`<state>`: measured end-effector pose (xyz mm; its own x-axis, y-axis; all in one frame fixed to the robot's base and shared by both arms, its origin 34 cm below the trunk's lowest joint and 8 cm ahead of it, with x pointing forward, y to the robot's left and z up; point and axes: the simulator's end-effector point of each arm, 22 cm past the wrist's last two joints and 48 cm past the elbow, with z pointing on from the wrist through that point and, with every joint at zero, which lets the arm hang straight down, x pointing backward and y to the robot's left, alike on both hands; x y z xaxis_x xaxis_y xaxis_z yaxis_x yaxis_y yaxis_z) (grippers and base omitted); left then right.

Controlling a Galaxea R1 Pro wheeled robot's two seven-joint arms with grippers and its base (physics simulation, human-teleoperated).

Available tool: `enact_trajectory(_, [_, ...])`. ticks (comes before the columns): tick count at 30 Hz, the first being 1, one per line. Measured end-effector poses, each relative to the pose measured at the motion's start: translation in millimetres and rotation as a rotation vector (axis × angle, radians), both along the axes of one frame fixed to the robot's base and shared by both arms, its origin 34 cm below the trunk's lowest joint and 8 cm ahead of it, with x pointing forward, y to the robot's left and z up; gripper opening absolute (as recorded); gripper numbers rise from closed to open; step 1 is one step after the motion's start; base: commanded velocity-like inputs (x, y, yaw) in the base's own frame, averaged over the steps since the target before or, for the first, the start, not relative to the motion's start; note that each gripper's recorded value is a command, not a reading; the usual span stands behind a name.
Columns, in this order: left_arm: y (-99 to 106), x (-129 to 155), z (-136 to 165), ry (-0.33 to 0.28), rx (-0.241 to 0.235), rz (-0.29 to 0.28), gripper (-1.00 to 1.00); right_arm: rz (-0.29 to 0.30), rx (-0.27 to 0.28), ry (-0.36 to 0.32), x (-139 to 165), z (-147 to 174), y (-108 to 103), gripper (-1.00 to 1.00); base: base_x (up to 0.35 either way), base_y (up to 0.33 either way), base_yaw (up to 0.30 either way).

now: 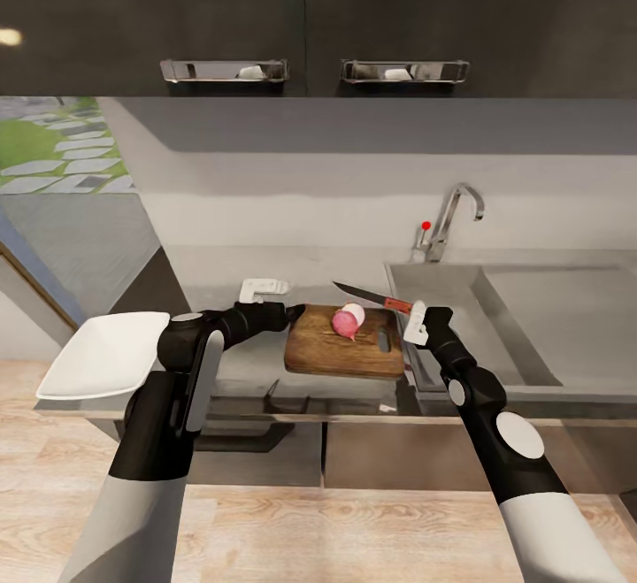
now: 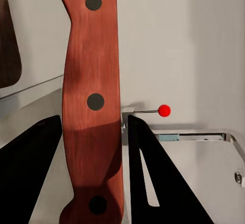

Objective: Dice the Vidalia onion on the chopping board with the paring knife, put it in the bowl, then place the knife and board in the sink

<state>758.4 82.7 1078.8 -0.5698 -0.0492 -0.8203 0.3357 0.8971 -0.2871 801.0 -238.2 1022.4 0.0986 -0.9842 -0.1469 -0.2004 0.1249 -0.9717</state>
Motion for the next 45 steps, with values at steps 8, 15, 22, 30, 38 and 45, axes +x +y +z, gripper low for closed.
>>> enact_trajectory(8, [-0.1,-0.1,0.2,0.0,0.0,0.0,1.0,0.0,0.0,0.0,-0.3,-0.2,0.0,-1.0,0.02,0.0,0.0])
enact_trajectory(15, [0.1,0.0,0.2,0.0,0.0,0.0,1.0,0.0,0.0,0.0,-0.2,0.0,0.1,-1.0,0.147,0.0,0.0])
enact_trajectory(22, [0.2,0.2,0.3,-0.001,0.0,0.0,1.0,0.0,0.0,0.0,-0.1,-0.1,0.0,-1.0,0.026,0.0,0.0])
enact_trajectory(30, [0.1,0.4,-0.4,0.001,0.0,0.0,1.0,0.0,0.0,0.001,0.3,-0.5,0.0,-1.0,-0.097,0.0,0.0])
enact_trajectory(38, [0.1,0.1,-0.1,0.0,0.0,0.0,1.0,0.0,0.0,0.0,-0.1,-0.3,0.0,-1.0,-0.089,0.0,0.0])
enact_trajectory(45, [0.2,0.0,0.0,0.0,0.0,0.0,1.0,0.0,0.0,0.0,-0.1,-0.2,0.0,-1.0,-0.01,0.0,0.0])
